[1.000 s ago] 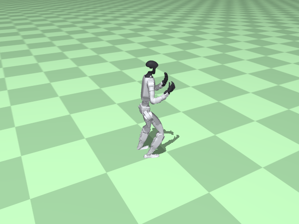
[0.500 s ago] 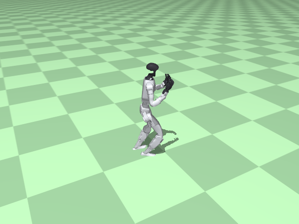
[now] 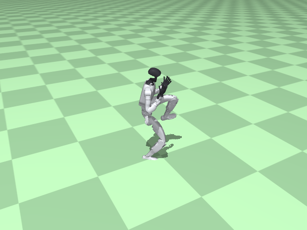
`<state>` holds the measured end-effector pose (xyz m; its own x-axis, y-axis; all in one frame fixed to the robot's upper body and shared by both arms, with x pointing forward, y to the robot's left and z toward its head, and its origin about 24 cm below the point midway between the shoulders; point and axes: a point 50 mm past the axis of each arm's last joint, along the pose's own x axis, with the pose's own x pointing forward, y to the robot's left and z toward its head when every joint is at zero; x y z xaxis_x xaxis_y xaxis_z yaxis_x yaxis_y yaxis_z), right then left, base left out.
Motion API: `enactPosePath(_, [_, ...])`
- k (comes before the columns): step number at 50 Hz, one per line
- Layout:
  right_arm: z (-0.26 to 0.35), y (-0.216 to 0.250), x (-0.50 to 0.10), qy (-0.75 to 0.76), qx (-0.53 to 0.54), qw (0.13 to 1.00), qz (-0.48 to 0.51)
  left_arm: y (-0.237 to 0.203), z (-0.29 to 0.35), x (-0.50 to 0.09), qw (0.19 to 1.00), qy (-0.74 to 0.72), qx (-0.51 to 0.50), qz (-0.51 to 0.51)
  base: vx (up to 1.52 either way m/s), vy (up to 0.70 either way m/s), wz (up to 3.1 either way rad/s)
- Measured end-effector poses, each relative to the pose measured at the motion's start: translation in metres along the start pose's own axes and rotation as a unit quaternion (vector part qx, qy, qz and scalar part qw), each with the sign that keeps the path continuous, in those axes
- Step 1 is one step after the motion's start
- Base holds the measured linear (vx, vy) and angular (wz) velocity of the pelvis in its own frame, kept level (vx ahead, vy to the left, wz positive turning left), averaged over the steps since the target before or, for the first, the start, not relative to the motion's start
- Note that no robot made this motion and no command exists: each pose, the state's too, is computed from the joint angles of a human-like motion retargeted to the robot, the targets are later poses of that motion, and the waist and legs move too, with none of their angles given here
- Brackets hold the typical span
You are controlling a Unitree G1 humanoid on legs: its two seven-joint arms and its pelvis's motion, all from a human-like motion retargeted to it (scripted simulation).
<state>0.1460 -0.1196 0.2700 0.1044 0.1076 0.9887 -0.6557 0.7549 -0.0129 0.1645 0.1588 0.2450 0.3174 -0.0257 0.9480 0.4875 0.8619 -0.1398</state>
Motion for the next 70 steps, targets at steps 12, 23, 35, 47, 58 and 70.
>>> enactPosePath(12, [-0.022,-0.016,-0.031,0.116,-0.036,0.991,-0.046,0.001,-0.012,0.000,0.999,0.032,0.028,0.000,0.12,0.04,0.16])
enactPosePath(23, [-0.016,-0.042,-0.019,0.081,-0.082,0.991,-0.062,0.000,-0.029,0.018,0.998,0.019,0.045,-0.046,0.12,0.09,0.15])
enactPosePath(35, [-0.016,-0.053,-0.024,0.030,-0.071,0.977,-0.197,-0.030,-0.048,0.039,0.999,-0.024,-0.005,-0.046,0.09,0.11,0.54])
enactPosePath(47, [0.008,-0.073,-0.066,0.047,-0.144,0.938,-0.312,-0.036,-0.041,0.042,0.994,-0.095,0.050,-0.013,0.09,0.24,1.05])
enactPosePath(58, [0.008,-0.083,-0.072,0.038,-0.155,0.927,-0.339,-0.001,-0.084,-0.045,0.978,0.154,0.144,0.009,0.13,0.06,0.82])
enactPosePath(70, [-0.028,-0.072,-0.079,0.160,-0.150,0.945,-0.244,0.007,-0.067,-0.038,0.971,0.125,0.201,-0.029,0.04,0.04,0.63])
